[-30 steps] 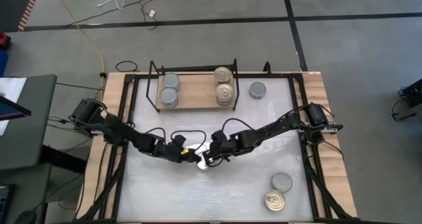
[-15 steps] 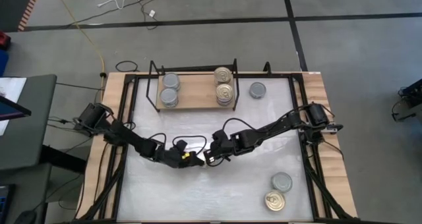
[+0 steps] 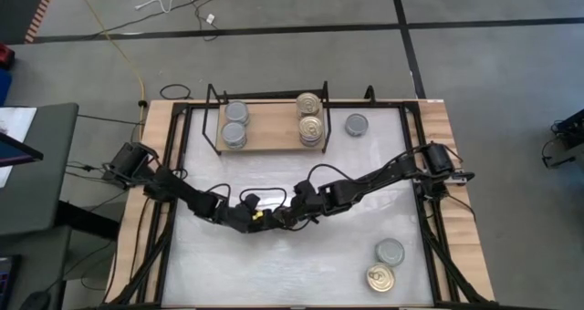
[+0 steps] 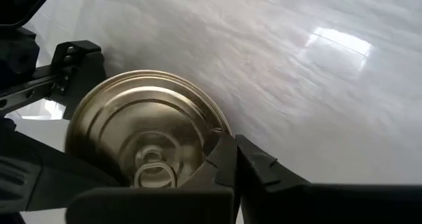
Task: Stack canned seafood by type on shelf
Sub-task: Put the blue tuna can on the shelf
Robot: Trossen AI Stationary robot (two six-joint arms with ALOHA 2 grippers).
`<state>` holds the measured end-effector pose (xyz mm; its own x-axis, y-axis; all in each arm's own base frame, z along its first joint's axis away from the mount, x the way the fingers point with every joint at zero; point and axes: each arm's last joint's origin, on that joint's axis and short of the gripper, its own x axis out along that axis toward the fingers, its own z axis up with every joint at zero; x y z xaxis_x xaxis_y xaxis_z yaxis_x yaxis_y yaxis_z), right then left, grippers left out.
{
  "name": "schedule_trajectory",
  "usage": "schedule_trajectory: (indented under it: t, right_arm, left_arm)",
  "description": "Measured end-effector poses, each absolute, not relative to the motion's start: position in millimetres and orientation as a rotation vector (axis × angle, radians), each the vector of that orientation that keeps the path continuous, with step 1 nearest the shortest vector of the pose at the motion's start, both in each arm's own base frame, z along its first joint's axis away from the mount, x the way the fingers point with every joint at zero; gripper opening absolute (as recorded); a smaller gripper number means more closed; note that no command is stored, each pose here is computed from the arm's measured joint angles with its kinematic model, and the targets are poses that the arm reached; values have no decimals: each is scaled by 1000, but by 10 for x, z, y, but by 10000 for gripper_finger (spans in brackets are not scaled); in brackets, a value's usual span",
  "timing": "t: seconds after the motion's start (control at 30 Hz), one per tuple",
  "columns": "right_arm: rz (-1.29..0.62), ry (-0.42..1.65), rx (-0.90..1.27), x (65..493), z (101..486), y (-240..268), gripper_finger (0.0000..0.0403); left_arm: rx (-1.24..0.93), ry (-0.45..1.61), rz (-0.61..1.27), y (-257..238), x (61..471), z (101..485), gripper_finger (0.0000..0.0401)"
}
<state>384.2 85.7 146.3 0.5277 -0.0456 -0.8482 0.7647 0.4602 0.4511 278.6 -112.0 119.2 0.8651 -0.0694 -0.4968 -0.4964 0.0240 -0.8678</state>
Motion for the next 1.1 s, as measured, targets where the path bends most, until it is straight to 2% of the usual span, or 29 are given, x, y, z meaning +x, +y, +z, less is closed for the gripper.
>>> schedule_trajectory:
  t: [0.43, 0.8, 1.1]
  right_arm:
    - [-553, 851, 981, 3882, 1469, 868, 26]
    - [-530, 818, 970, 3906, 1487, 889, 26]
    - [-505, 754, 948, 3951, 1522, 890, 23]
  left_arm:
    - [-1560, 393, 347, -1006, 2854, 1234, 350]
    - [-1541, 416, 387, -987, 2838, 1202, 349]
    - [-1554, 408, 384, -984, 2843, 1208, 327]
